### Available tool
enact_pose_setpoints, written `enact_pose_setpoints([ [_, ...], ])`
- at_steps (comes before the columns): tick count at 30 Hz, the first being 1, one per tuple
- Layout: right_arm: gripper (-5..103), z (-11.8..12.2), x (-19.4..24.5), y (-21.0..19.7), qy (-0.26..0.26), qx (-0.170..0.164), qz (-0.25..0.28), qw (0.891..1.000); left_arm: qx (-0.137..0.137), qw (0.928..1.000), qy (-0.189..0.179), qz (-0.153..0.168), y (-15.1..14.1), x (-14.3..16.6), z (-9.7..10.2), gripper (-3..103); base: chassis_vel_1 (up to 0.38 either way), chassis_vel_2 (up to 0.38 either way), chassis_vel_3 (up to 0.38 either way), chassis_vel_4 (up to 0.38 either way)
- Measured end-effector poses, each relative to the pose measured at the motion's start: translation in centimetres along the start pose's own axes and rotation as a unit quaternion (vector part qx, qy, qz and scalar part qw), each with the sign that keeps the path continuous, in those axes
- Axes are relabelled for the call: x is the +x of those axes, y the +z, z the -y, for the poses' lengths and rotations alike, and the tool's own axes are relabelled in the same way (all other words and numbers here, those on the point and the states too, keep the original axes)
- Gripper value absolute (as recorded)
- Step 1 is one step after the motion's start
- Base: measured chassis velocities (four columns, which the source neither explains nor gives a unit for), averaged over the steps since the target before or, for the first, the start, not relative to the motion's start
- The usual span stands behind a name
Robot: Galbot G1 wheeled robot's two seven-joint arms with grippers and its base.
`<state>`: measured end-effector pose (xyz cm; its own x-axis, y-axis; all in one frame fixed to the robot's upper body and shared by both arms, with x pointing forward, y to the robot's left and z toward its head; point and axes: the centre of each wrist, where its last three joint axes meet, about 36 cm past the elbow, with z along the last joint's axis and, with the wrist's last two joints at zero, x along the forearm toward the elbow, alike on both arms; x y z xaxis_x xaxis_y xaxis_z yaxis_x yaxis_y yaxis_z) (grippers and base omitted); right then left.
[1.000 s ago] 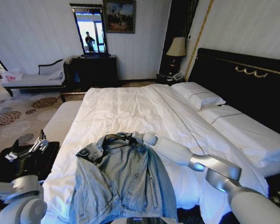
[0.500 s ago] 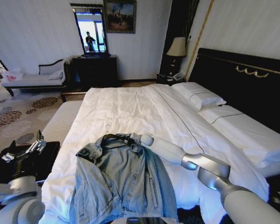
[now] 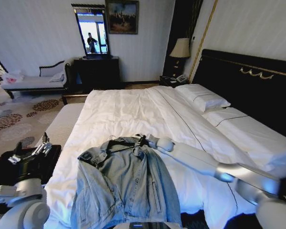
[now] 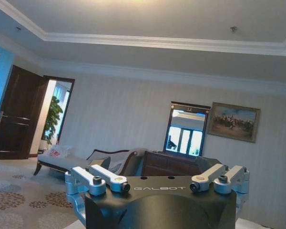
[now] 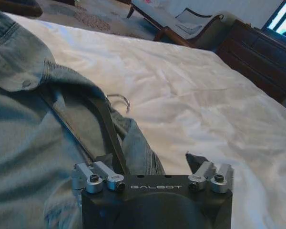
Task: Pick up the clothes from the bed and hang them on the clothes hanger.
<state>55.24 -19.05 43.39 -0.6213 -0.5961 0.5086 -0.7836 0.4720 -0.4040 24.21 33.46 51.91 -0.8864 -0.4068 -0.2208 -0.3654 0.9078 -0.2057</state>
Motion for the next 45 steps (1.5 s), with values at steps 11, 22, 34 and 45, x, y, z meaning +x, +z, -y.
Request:
enact_pose_setpoints([
  [11, 100, -5.3, 0.8, 2.4, -0.032, -0.021, -0.046, 0.998, 0.001, 1.0, 0.006, 0.001, -0.2, 0.4, 0.8, 100, 0.0, 0.0, 0.0, 0.0],
  [22, 84, -5.1, -0.5, 4.3, -0.021, -0.015, -0.088, 0.996, -0.007, 1.0, -0.002, 0.004, -0.6, 0.7, 0.3, 100, 0.0, 0.0, 0.0, 0.0],
  [34, 46, -3.5, -0.8, 5.8, 0.026, -0.019, -0.14, 0.99, -0.004, 1.0, -0.002, 0.005, -0.7, 0.7, 0.5, 100, 0.0, 0.0, 0.0, 0.0],
  [45, 4, -2.7, -1.5, 7.8, 0.067, -0.023, -0.183, 0.981, -0.003, 1.0, 0.001, 0.004, -0.6, 0.8, 0.7, 100, 0.0, 0.0, 0.0, 0.0],
])
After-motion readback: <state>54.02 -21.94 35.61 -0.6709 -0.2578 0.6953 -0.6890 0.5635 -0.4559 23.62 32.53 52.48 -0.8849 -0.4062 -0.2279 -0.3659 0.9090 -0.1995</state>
